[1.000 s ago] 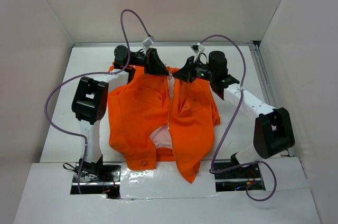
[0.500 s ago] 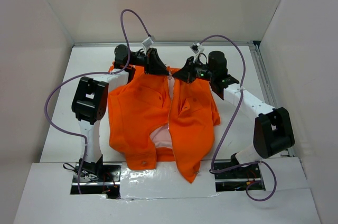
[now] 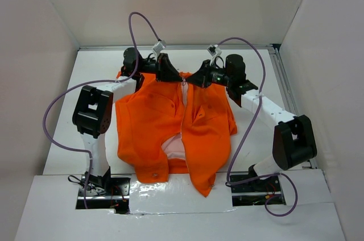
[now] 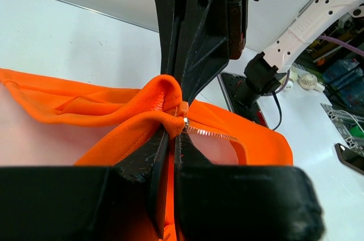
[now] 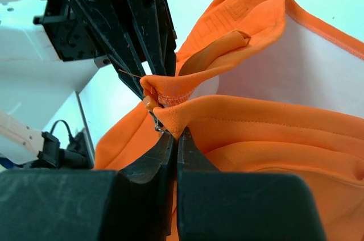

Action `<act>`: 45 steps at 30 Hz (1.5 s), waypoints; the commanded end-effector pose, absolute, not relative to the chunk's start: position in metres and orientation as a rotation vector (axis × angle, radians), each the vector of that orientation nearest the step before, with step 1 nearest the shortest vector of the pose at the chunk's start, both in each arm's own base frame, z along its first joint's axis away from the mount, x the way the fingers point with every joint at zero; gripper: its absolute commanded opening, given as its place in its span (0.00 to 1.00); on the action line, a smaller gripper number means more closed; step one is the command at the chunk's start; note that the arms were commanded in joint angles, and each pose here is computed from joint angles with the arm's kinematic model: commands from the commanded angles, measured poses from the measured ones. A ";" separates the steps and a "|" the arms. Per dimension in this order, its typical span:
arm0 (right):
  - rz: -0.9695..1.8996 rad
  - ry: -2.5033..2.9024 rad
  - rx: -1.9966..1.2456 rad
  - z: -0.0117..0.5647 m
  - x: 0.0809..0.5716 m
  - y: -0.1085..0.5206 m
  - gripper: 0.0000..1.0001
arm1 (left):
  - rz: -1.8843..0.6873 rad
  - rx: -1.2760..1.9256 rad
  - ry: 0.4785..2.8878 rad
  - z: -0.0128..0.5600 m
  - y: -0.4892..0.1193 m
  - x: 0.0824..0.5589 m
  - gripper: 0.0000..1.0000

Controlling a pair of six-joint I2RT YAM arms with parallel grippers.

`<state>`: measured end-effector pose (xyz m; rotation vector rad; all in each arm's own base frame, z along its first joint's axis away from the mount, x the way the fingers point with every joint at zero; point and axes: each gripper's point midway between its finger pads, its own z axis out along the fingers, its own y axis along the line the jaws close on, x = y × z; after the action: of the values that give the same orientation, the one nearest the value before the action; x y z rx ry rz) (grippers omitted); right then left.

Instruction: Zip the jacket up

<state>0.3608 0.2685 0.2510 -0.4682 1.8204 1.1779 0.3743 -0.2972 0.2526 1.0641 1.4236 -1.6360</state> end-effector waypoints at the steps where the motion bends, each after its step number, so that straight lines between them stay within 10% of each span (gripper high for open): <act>1: 1.231 1.612 -0.482 0.307 0.370 0.274 0.00 | -1.610 1.123 1.353 0.262 -0.301 0.360 0.00; 45: 1.368 1.514 -0.657 0.299 0.353 0.282 0.00 | -1.677 1.054 1.372 0.289 -0.302 0.364 0.00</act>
<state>0.3496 0.2748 0.2653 -0.5799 1.6557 1.3789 0.3741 -0.2956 0.2695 0.9763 1.4714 -1.7079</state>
